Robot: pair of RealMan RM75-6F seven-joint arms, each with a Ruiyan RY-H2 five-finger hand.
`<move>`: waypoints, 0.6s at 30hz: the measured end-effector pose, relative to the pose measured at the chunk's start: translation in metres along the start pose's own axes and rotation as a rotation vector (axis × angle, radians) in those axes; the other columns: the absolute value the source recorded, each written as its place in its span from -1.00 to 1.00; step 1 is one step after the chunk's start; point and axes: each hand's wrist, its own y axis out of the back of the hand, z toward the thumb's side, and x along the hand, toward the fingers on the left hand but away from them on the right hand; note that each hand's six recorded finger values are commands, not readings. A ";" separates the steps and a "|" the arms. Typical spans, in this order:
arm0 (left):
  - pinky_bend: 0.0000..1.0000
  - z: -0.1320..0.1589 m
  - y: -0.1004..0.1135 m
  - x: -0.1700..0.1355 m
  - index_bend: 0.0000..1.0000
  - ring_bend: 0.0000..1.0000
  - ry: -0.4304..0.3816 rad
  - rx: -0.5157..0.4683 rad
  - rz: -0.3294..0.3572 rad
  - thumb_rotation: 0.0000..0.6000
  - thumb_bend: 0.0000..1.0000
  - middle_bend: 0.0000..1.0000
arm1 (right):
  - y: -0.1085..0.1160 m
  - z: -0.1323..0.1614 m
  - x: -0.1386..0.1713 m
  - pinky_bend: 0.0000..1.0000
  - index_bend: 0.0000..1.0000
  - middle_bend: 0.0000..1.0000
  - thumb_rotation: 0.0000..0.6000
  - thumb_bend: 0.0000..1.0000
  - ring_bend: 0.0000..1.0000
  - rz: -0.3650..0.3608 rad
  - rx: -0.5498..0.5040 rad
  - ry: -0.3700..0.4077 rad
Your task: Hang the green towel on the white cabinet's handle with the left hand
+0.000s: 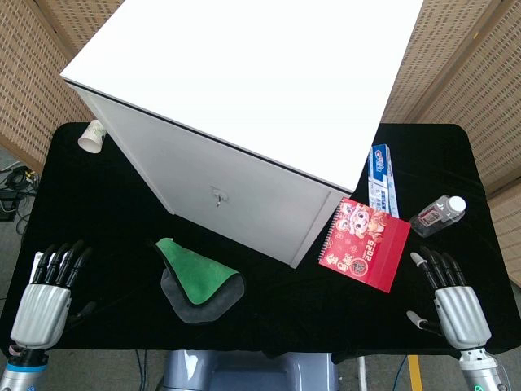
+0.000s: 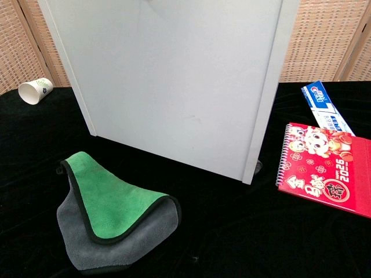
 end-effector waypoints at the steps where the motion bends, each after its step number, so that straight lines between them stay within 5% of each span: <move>1: -1.00 0.000 0.000 0.000 -1.00 -1.00 0.000 0.000 0.000 1.00 -1.00 -1.00 | 0.000 0.000 0.000 -1.00 -1.00 -1.00 1.00 -0.70 -1.00 0.001 0.000 0.000; 18: -1.00 0.006 -0.008 0.004 -1.00 -1.00 -0.022 0.014 -0.027 1.00 -1.00 -1.00 | 0.001 -0.001 -0.002 -1.00 -1.00 -1.00 1.00 -0.70 -1.00 -0.002 -0.008 -0.003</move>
